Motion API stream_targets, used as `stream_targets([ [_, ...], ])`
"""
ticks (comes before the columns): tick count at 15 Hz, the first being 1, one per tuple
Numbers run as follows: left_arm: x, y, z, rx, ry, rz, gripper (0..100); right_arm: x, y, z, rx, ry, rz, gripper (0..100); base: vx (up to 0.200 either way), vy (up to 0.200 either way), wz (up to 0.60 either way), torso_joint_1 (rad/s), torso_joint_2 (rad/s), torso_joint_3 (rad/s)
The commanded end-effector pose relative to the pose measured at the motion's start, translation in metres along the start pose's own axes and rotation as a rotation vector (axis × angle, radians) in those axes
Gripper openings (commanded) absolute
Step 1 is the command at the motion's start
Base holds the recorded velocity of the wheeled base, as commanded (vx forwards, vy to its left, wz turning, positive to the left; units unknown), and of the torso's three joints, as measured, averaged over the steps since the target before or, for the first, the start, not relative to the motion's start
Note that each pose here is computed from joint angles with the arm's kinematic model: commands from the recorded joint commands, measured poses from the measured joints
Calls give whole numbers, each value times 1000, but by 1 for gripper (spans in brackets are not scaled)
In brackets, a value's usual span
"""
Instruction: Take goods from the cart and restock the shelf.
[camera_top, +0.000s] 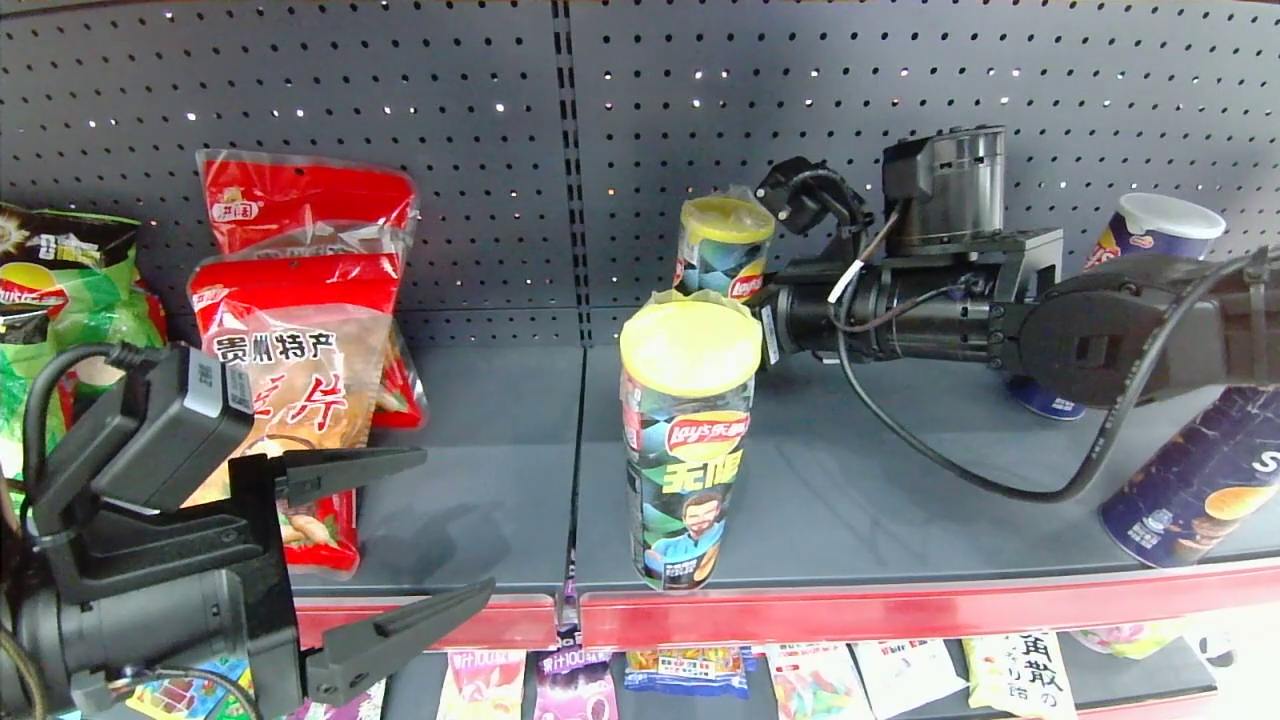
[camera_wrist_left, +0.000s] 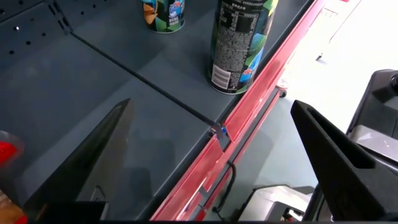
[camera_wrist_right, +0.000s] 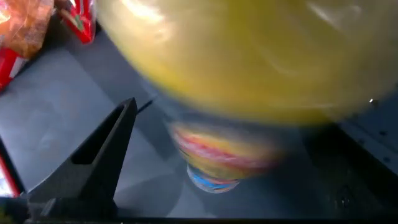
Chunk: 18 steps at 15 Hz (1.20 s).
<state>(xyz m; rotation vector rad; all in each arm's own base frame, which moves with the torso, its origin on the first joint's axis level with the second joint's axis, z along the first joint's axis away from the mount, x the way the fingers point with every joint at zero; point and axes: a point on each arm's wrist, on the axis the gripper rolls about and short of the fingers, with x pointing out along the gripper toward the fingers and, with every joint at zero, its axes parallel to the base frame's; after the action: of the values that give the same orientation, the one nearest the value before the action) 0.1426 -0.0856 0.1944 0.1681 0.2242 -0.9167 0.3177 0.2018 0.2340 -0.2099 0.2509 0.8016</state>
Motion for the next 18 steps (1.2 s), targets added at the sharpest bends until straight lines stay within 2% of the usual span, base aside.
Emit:
stream_targets([
  [1,1,0,-1,-2,5,0,100,-21,4,2,-2,-5,-14,100,0,0,0,0,0,0],
  [8,11,4,2,-2,17,1,100,-83,3,-35,38,93,-136,100,0,0,0,0,0,0],
  [12,25,5,-1,-3,52,-30,100,-109,10,-52,48,123,-144,100,0,0,0,0,0,0],
  [15,44,9,-2,6,90,-51,100,-139,27,-63,39,114,-121,100,0,0,0,0,0,0],
  [18,60,15,-4,12,121,-48,100,-167,54,-69,6,70,-39,100,0,0,0,0,0,0],
])
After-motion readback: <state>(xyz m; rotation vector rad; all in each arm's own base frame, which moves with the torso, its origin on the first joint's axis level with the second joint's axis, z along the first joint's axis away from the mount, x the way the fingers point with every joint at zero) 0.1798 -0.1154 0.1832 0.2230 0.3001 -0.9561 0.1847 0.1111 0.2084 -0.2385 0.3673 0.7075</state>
